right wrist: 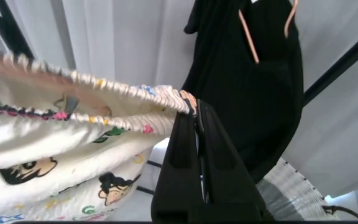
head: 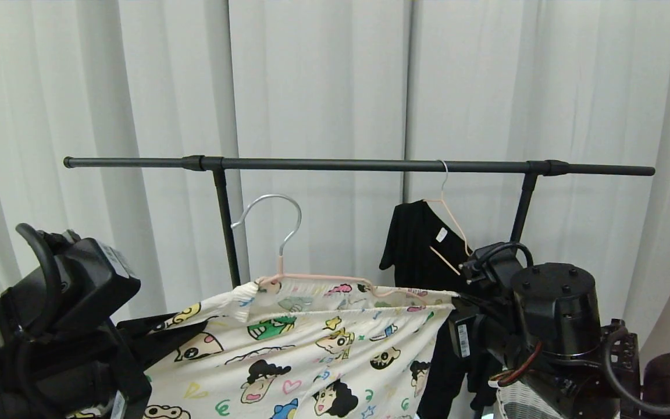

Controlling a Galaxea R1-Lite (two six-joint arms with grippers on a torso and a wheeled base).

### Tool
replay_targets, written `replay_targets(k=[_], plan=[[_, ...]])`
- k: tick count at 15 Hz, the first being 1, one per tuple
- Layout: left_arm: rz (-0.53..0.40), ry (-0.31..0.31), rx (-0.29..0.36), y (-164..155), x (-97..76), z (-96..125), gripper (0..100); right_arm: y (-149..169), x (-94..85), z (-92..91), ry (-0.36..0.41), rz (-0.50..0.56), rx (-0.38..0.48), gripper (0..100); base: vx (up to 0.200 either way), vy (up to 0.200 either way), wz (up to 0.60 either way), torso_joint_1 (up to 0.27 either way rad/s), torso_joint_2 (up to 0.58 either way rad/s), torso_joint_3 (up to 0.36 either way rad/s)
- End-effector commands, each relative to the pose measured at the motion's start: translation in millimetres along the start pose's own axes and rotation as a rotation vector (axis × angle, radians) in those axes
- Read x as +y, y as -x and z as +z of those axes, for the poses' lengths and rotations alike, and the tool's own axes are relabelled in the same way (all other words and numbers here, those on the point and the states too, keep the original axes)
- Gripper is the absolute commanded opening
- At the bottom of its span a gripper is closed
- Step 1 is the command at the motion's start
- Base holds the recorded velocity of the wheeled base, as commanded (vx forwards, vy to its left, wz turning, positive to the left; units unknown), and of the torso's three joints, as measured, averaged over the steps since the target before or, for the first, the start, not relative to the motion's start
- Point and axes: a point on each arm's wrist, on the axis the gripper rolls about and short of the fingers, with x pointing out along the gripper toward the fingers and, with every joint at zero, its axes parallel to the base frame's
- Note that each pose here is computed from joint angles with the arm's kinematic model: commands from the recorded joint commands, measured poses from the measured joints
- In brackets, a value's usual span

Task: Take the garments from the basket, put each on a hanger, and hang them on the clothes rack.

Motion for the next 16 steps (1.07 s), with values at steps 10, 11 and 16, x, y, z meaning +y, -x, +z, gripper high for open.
replay_targets(k=[10, 11, 16], plan=[[0.055, 0.015, 0.150, -26, -2.9, -14, 0, 56, 5.5, 34.1, 0.141, 0.219, -0.108, 0, 0.000, 0.000, 0.00, 0.000, 0.00, 0.000], [0.060, 0.031, 0.127, -26, -2.4, -11, 0, 59, 8.5, 32.2, 0.153, 0.232, -0.098, 0, 0.000, 0.000, 0.00, 0.000, 0.00, 0.000], [0.072, 0.072, 0.059, -27, -1.2, -4, 0, 83, 24.6, 27.7, 0.269, 0.425, -0.127, 100, 0.000, 0.000, 0.00, 0.000, 0.00, 0.000]])
